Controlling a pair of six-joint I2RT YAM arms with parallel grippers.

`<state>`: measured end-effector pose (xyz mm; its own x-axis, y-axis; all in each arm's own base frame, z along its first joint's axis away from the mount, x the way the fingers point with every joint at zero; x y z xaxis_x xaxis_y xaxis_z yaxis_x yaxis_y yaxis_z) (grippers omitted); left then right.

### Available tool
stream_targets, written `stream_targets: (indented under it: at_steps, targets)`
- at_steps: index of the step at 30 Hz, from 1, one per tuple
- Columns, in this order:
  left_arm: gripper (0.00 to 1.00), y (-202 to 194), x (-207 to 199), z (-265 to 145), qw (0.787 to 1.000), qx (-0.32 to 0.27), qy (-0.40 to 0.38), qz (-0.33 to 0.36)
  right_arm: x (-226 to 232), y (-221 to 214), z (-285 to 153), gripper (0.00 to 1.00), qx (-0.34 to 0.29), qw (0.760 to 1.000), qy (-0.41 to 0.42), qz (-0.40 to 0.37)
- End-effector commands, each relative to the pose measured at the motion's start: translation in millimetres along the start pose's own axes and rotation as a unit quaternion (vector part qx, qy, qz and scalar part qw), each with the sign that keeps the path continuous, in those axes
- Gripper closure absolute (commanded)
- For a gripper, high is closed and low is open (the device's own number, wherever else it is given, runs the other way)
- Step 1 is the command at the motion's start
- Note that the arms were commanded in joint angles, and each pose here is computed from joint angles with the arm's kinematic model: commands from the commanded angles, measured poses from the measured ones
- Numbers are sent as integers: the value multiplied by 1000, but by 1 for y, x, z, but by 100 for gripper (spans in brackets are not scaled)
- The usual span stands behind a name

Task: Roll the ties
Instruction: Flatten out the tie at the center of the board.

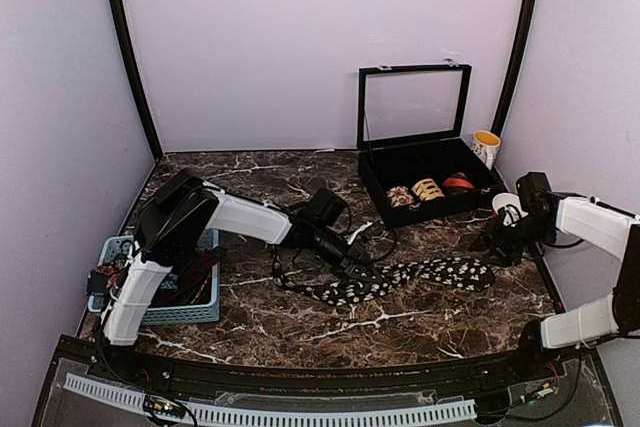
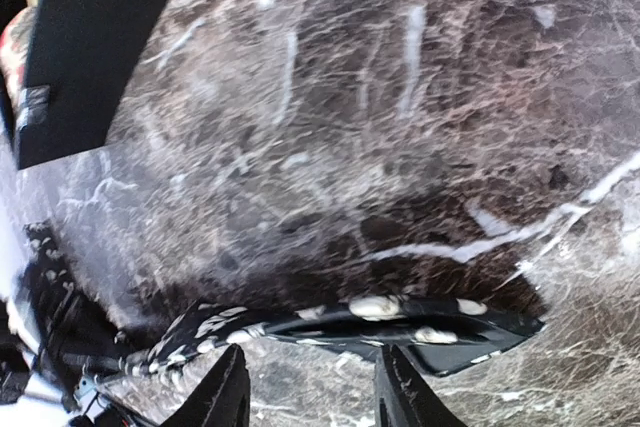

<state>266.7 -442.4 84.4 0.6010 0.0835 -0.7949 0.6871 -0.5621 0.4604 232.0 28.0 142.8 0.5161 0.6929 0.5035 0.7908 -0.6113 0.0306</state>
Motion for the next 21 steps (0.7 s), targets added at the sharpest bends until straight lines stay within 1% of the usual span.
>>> stream_targets:
  at_steps: [1, 6, 9, 11, 12, 13, 15, 17, 18, 21]
  targets:
    - [95, 11, 16, -29, 994, -55, 43, -79, 12, -12, -4, 56, 21, 998, 44, -36]
    - [86, 15, 31, -50, 983, -81, 95, -136, 28, -33, 8, 56, 43, 995, 61, -65]
    - [76, 16, 37, -57, 976, -85, 115, -165, 44, -38, 11, 56, 43, 993, 62, -85]
    - [75, 13, 43, -61, 970, -84, 124, -193, 54, -39, 10, 56, 39, 992, 61, -99]
    - [76, 11, 47, -64, 966, -85, 122, -210, 59, -39, 9, 55, 35, 992, 60, -104]
    - [78, 8, 50, -66, 964, -85, 117, -225, 62, -37, 8, 53, 30, 992, 59, -107]
    - [86, 3, 54, -68, 961, -80, 111, -239, 66, -33, 3, 47, 16, 992, 48, -113]
    - [93, 2, 53, -70, 961, -70, 121, -237, 69, -31, -2, 43, 5, 992, 42, -119]
    - [95, 4, 51, -71, 963, -67, 122, -232, 71, -31, -5, 41, 4, 992, 47, -121]
    - [96, 8, 41, -74, 968, -69, 112, -215, 66, -37, -1, 36, 17, 991, 49, -122]
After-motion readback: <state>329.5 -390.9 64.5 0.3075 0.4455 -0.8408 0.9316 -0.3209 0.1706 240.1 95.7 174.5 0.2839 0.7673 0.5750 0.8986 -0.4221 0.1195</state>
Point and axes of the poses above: each gripper's point midway between its finger pads, its own z axis out along the fingers, its own x axis along the line the jaws close on, y = z × x, the point moved 8 cm from there along -z, back along the fingers, and after that the axes turned 8 degrees about z, right-handed, at the moved point
